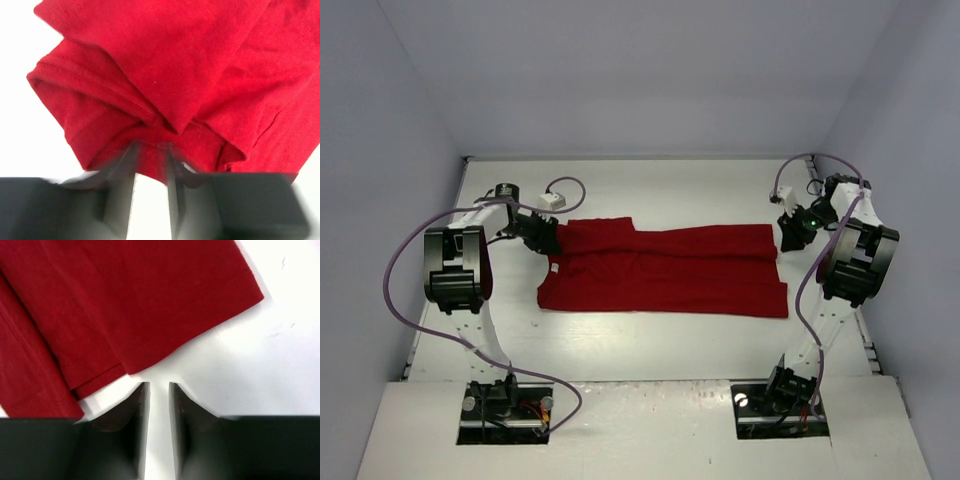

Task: Fold and stack the t-shirts
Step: Fold the other side of the tshirt into a rectangle

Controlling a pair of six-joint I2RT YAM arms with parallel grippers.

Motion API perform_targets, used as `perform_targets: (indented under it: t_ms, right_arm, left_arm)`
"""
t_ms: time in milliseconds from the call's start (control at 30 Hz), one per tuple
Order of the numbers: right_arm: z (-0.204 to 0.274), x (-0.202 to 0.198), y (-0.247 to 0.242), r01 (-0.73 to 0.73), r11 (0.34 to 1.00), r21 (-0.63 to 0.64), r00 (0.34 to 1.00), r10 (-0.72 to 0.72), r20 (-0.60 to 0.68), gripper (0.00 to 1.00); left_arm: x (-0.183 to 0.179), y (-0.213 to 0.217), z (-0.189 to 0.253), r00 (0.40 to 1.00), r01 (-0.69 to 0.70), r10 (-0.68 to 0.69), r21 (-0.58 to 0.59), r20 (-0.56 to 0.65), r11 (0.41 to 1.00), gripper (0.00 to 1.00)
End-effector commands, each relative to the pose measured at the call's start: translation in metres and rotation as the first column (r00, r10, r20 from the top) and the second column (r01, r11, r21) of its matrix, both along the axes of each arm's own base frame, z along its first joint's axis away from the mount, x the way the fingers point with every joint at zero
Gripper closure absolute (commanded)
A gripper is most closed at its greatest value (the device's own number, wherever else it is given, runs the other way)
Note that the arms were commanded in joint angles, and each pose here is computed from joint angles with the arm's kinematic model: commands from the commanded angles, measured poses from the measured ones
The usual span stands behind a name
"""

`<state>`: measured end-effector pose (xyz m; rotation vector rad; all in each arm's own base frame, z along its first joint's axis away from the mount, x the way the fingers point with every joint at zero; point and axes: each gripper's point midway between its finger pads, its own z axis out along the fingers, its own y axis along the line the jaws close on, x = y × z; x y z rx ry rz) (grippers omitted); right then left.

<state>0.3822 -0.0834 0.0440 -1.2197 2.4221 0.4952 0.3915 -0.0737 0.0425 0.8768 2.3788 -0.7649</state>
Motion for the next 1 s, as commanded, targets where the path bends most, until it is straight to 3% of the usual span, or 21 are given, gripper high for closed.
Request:
perform_targets:
  t_ms: [0, 67, 133, 267, 367, 500, 733, 967]
  right_arm:
    - [0.001, -0.014, -0.004, -0.037, 0.998, -0.056, 0.998, 0.034, -0.053, 0.51]
    - [0.012, -0.008, -0.005, -0.03, 0.998, -0.064, 0.999, 0.028, -0.023, 0.41]
    - [0.04, 0.005, 0.0, -0.002, 0.999, -0.036, 0.999, 0.004, 0.053, 0.38]
    - [0.096, 0.04, 0.018, 0.035, 0.999, 0.042, 0.98, -0.042, 0.197, 0.38]
    - [0.117, 0.062, 0.05, 0.022, 0.989, 0.144, 0.971, -0.056, 0.232, 0.43]
    - [0.135, 0.09, 0.113, -0.001, 0.953, 0.304, 0.976, -0.065, 0.207, 0.49]
    - [0.134, 0.139, 0.242, -0.043, 0.86, 0.509, 0.992, -0.022, 0.122, 0.5]
    - [0.101, 0.156, 0.371, -0.041, 0.834, 0.55, 0.995, -0.018, 0.102, 0.5]
  left_arm:
    - [0.005, 0.009, 0.031, 0.997, 0.02, -0.021, 0.017, 0.07, 1.0, 0.57]
    - [0.006, 0.01, 0.045, 0.994, 0.016, -0.016, 0.0, 0.104, 1.0, 0.47]
    - [0.011, 0.008, 0.078, 0.985, 0.003, 0.001, -0.024, 0.173, 1.0, 0.35]
    - [0.038, 0.004, 0.144, 0.955, -0.032, 0.053, -0.074, 0.293, 0.997, 0.34]
    - [0.064, -0.004, 0.161, 0.952, -0.074, 0.1, -0.097, 0.289, 0.992, 0.36]
    - [0.098, -0.016, 0.146, 0.955, -0.101, 0.112, -0.053, 0.275, 0.993, 0.4]
    - [0.131, -0.047, 0.092, 0.98, -0.146, 0.16, -0.114, 0.117, 0.983, 0.44]
    - [0.139, -0.052, 0.077, 0.974, -0.195, 0.211, -0.165, 0.083, 0.967, 0.45]
